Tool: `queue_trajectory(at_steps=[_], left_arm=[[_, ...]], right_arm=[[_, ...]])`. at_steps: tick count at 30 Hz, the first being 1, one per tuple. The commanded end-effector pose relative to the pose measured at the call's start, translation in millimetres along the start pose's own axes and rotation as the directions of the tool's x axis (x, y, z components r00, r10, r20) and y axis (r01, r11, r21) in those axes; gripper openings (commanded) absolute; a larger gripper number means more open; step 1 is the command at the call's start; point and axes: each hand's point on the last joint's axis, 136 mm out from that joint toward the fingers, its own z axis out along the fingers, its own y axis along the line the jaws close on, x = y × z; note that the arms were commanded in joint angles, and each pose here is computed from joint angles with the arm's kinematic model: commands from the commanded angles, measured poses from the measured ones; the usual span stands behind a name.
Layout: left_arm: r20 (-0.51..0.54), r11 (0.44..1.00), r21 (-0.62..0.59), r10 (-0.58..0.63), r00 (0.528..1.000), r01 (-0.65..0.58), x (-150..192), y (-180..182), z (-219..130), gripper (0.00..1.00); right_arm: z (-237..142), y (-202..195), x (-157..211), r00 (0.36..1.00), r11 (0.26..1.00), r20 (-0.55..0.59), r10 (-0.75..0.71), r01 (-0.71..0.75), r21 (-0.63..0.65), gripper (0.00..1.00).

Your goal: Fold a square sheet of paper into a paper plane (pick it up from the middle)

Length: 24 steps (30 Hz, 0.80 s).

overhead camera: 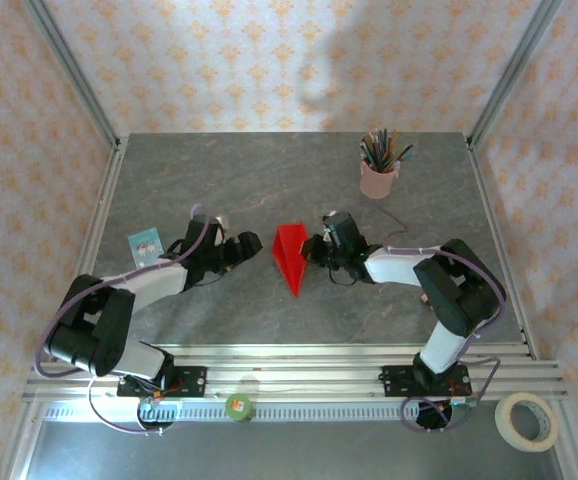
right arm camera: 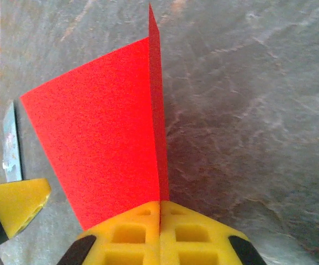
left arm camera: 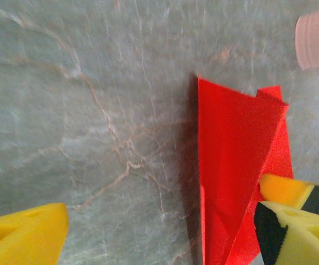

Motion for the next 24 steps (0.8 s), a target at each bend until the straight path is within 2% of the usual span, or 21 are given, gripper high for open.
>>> queue_trajectory(at_steps=[1, 7, 13, 20, 24], left_arm=[[-0.016, 0.998, 0.051, 0.027, 1.0, -0.026, 1, -23, 11, 0.86], [-0.091, 0.996, 0.069, 0.061, 0.994, -0.055, 20, -38, 33, 0.8], [-0.134, 0.996, 0.059, 0.079, 0.988, -0.072, 27, -44, 49, 0.66], [-0.163, 0.995, 0.059, 0.087, 0.983, -0.079, 30, -46, 61, 0.42], [-0.165, 0.994, 0.068, 0.09, 0.982, -0.08, 28, -50, 65, 0.33]], right_arm=[[1, -6, -4, 1.0, 1.0, 0.023, 0.005, -0.005, -0.01, 0.0], [2, -18, 0, 1.0, 1.0, 0.02, 0.016, -0.016, 0.018, 0.0], [4, -21, 2, 1.0, 0.999, 0.009, 0.019, -0.019, 0.027, 0.0], [5, -21, 3, 1.0, 0.999, 0.006, 0.017, -0.017, 0.027, 0.0], [5, -20, 2, 1.0, 1.0, 0.007, 0.016, -0.016, 0.025, 0.0]])
